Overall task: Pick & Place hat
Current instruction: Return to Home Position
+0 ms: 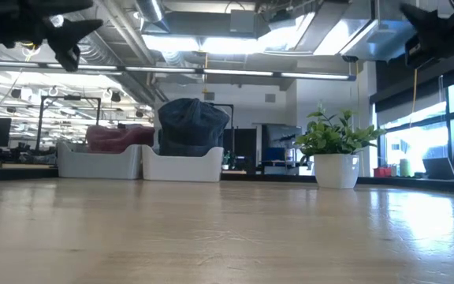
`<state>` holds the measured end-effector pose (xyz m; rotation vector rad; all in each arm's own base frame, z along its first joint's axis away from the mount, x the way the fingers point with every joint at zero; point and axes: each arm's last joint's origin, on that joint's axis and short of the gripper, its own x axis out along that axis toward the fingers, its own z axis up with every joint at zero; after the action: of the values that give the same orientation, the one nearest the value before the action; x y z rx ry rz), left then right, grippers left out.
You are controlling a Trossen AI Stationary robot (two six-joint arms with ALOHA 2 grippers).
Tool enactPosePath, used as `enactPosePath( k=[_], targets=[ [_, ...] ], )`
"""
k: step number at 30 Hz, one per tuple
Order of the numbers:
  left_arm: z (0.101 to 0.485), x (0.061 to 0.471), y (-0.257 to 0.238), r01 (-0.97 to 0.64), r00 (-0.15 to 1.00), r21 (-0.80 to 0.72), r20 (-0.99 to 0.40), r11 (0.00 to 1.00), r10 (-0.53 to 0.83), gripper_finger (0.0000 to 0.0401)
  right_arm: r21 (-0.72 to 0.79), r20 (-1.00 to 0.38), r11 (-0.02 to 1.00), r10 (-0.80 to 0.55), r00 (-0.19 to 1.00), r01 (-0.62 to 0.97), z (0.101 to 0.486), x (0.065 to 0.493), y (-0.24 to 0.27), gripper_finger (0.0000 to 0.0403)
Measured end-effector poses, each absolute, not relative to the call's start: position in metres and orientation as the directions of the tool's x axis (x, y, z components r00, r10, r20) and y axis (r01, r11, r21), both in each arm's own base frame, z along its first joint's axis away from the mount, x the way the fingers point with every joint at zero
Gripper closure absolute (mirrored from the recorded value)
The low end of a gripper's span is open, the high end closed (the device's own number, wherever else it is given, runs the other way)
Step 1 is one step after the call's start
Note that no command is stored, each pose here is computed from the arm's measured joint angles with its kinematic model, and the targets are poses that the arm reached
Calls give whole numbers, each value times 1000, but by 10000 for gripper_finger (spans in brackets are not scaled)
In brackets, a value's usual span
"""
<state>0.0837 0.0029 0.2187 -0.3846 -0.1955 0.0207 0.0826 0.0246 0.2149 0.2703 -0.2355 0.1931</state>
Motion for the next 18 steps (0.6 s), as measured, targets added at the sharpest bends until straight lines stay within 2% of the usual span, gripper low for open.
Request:
enactPosePath(
  k=[7, 13, 16, 18],
  targets=[
    [213, 84, 5, -89, 981, -363, 128, 928, 144, 258, 234, 224, 963, 79, 971, -133, 211, 84, 23, 218],
    [203, 88, 5, -89, 983, -357, 121, 930, 141, 258, 227, 218, 967, 68, 974, -118, 210, 84, 22, 218],
    [199, 91, 5, -68, 976, -352, 173, 933, 136, 257, 229, 206, 969, 45, 977, -93, 205, 86, 22, 218],
    [189, 93, 5, -76, 980, -351, 148, 933, 135, 258, 233, 198, 969, 31, 980, -78, 201, 87, 22, 218]
  ],
)
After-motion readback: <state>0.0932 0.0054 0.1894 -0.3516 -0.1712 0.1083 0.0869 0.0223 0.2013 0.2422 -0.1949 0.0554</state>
